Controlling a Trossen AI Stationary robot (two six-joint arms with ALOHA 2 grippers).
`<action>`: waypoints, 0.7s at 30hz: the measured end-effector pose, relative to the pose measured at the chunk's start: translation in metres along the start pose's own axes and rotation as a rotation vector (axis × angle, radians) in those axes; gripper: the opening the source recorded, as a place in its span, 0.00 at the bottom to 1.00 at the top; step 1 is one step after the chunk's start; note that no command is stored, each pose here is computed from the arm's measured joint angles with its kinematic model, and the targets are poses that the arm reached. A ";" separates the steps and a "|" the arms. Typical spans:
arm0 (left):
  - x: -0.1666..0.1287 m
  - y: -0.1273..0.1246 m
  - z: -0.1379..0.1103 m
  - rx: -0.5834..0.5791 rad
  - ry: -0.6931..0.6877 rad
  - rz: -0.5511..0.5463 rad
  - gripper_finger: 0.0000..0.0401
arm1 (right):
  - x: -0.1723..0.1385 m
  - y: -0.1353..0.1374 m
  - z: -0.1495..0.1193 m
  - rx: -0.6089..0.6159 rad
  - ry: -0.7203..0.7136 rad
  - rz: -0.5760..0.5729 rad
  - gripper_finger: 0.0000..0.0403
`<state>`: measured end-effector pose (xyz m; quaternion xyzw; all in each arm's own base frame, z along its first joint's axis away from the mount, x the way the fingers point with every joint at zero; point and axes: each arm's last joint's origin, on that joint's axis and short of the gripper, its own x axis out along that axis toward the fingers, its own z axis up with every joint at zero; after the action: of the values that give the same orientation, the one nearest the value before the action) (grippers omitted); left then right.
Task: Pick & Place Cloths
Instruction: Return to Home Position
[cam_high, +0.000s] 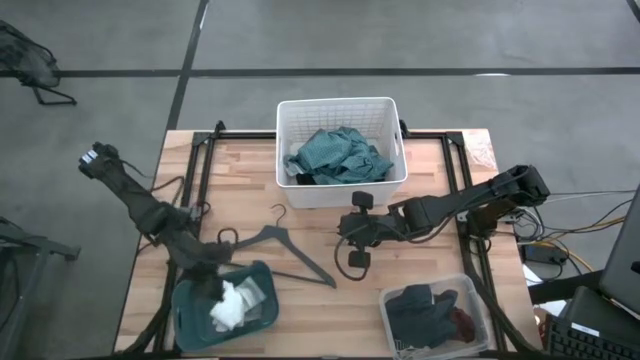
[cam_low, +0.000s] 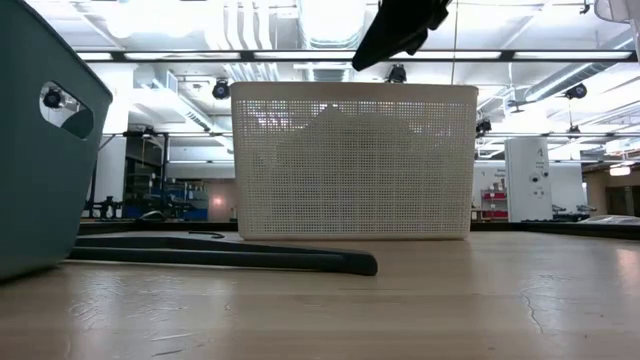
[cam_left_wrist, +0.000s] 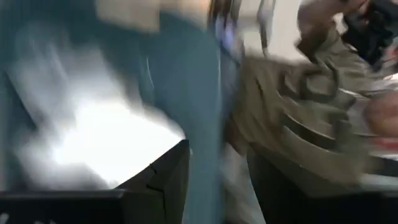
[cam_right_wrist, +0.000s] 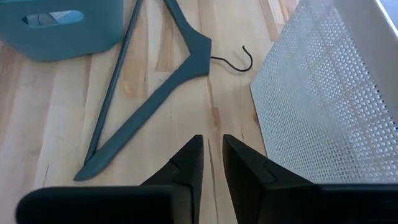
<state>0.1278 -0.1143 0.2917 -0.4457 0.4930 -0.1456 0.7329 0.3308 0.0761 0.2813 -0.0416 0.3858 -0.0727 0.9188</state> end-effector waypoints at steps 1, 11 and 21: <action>-0.003 -0.001 0.002 0.124 -0.087 0.020 0.41 | 0.000 0.000 0.000 -0.009 -0.002 0.004 0.13; 0.003 0.016 0.024 0.812 -0.772 0.508 0.41 | 0.006 -0.009 -0.003 -0.043 -0.191 0.246 0.02; 0.018 0.043 0.029 1.120 -0.852 0.361 0.41 | -0.023 -0.037 -0.068 0.025 -0.410 0.231 0.02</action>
<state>0.1510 -0.0877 0.2496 0.0667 0.0821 -0.0667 0.9922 0.2624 0.0418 0.2556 0.0002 0.1923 0.0382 0.9806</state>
